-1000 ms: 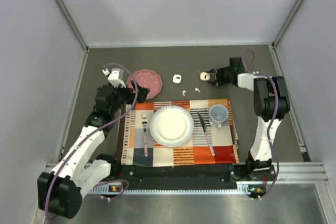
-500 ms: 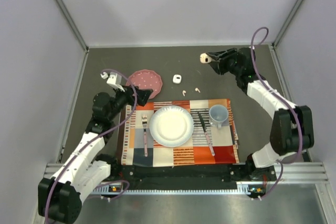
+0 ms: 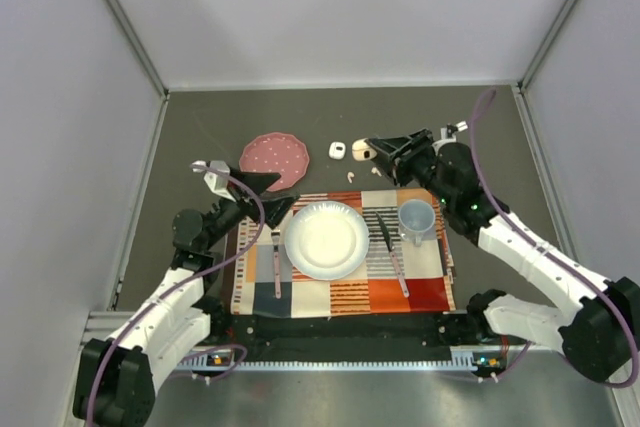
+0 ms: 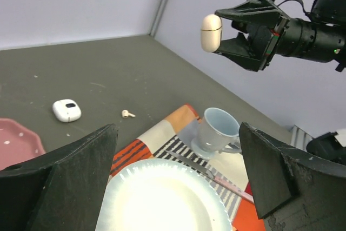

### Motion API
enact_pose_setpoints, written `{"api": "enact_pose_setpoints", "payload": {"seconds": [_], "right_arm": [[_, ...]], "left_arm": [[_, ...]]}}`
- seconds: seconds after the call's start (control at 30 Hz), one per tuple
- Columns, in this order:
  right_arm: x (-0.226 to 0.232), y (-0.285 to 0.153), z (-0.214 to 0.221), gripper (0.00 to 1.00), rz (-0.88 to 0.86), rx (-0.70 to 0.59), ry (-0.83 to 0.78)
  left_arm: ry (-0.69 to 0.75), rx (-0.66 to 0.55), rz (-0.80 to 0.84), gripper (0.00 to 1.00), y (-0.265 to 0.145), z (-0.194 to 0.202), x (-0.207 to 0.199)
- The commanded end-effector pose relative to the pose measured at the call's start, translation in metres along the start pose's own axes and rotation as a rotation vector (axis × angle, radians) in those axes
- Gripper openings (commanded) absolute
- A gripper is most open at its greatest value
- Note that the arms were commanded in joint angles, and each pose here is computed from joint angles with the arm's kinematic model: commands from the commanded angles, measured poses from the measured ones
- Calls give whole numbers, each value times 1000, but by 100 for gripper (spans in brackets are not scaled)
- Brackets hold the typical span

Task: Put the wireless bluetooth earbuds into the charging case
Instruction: Pass from the right arm to the left

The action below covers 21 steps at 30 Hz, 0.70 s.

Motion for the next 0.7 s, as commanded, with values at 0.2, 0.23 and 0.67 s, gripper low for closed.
{"api": "enact_pose_setpoints", "payload": {"seconds": [0.2,0.23,0.67], "right_arm": [[24,-2,42,0,-115,34,49],[25,-2,49,0,-128,53,52],[38,7,91,0,-222,170,59]], "left_arm": [[202,-159,324,99,-9,-5,-41],[209,-156,328,99,-10,-2,-41],[240,-145,332,98,12,9,-50]]}}
Point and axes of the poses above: each gripper's point midway between its finger pads, its own y axis out along the fingers, its own x axis along the line the jaws close on, z = x × y, the point moved 10 cm from there along -y, back along the fingers, and after that the axes turned 12 degrees about -y, right-handed, at the moved point
